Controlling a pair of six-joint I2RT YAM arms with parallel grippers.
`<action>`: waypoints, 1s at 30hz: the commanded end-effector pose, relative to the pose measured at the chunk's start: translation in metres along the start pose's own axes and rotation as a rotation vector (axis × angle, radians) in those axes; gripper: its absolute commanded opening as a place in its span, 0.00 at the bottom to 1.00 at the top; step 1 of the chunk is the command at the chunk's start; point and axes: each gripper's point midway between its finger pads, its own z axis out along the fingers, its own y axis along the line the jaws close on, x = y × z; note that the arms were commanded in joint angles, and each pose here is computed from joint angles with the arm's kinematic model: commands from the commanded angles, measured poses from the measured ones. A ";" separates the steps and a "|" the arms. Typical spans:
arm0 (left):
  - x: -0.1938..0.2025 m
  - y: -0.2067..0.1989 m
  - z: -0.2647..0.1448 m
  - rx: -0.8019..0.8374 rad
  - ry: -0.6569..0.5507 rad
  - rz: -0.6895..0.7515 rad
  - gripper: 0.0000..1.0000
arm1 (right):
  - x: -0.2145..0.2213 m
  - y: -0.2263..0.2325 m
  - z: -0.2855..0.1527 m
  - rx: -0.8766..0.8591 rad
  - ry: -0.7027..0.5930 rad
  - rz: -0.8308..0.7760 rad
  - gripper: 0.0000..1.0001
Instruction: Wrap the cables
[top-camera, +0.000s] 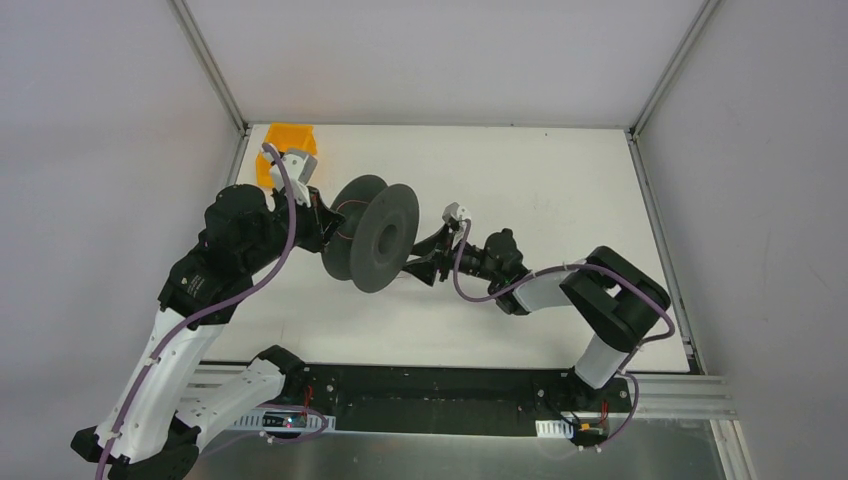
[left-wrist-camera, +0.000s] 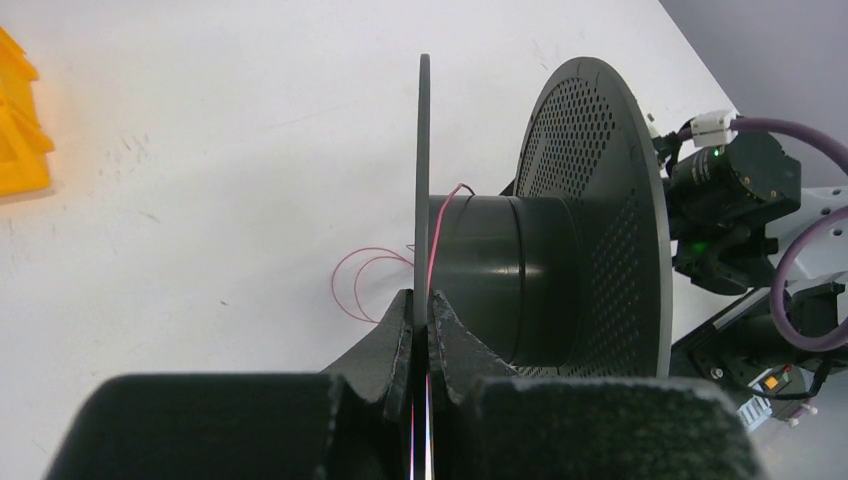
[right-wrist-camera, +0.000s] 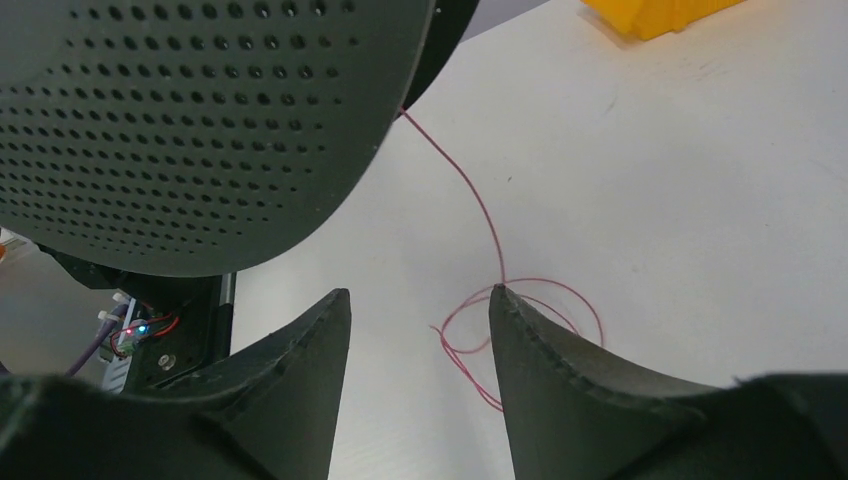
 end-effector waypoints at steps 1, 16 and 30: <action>-0.052 -0.006 -0.012 0.000 -0.187 -0.055 0.00 | -0.036 0.018 0.017 -0.067 -0.180 -0.004 0.56; -0.071 -0.003 -0.016 -0.028 -0.287 -0.172 0.00 | -0.020 -0.050 0.052 0.227 -0.267 0.167 0.47; -0.095 0.006 -0.035 -0.091 -0.381 -0.178 0.00 | 0.024 -0.145 0.000 0.699 -0.297 0.409 0.47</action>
